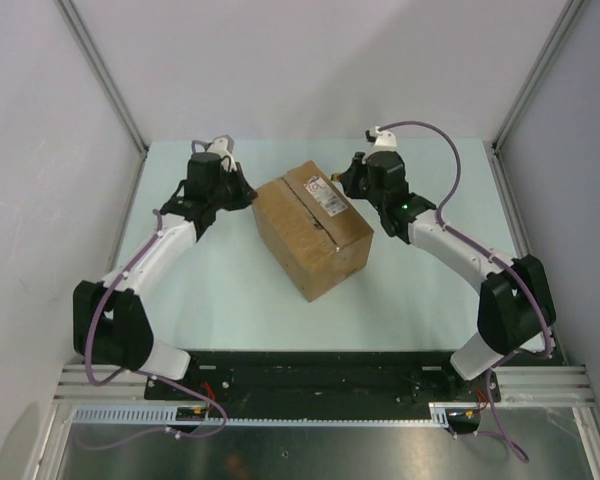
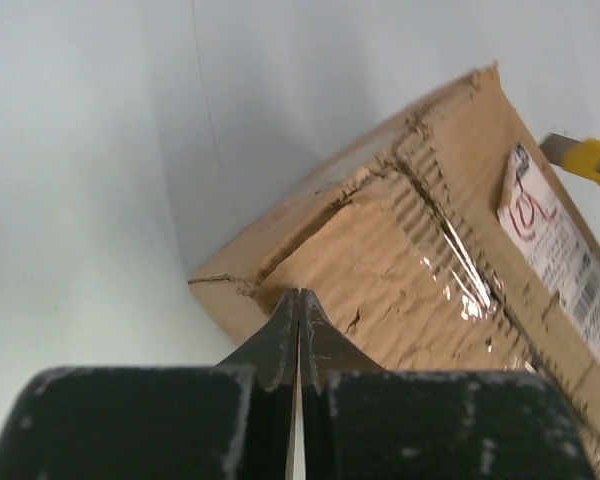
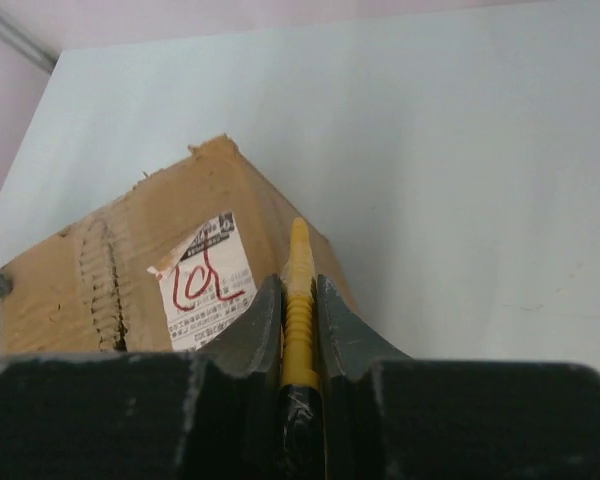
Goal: Unpack the express box
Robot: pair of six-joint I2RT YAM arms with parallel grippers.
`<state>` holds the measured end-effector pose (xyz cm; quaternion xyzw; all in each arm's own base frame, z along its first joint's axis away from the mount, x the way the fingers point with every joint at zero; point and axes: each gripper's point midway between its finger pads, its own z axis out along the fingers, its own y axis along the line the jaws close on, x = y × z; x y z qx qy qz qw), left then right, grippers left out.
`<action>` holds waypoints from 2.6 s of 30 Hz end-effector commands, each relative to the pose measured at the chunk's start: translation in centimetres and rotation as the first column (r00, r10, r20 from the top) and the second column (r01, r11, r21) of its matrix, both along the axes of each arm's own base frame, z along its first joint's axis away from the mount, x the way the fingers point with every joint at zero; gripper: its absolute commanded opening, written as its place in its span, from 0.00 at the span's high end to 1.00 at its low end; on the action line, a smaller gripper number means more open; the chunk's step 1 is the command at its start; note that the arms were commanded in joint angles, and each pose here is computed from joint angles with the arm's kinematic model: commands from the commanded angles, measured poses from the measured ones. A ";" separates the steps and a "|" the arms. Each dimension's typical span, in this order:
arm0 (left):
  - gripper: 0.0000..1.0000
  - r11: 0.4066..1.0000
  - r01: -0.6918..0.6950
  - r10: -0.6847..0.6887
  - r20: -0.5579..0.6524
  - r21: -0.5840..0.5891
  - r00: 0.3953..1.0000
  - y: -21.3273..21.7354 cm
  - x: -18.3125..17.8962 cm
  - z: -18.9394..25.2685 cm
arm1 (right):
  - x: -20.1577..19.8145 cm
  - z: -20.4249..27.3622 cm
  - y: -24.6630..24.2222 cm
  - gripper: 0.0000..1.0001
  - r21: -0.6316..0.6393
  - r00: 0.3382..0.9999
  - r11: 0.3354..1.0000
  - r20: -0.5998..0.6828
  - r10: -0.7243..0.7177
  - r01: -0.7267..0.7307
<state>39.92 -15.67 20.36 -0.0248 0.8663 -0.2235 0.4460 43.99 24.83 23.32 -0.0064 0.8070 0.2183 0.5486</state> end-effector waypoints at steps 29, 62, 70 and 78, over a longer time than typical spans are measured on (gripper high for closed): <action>0.68 0.958 0.106 -0.134 0.088 0.266 0.987 -3.5 5.8 -0.3 | -2.6 8.1 11.3 1.00 -0.253 0.895 0.906 0.210 0.395 -0.340; 0.71 0.964 0.127 -0.133 0.009 0.234 0.991 -3.3 4.4 -3.0 | -1.5 2.8 12.5 1.00 -0.295 0.920 0.906 0.158 0.359 -0.303; 0.72 0.963 0.113 -0.093 -0.095 0.243 0.991 -2.8 3.9 -5.0 | -2.6 0.4 11.1 1.00 -0.390 0.939 0.877 0.078 0.335 -0.281; 0.73 0.961 0.098 -0.054 -0.172 0.259 0.984 -2.2 3.1 -6.8 | -3.8 -0.4 8.9 1.00 -0.443 0.953 0.858 0.030 0.302 -0.258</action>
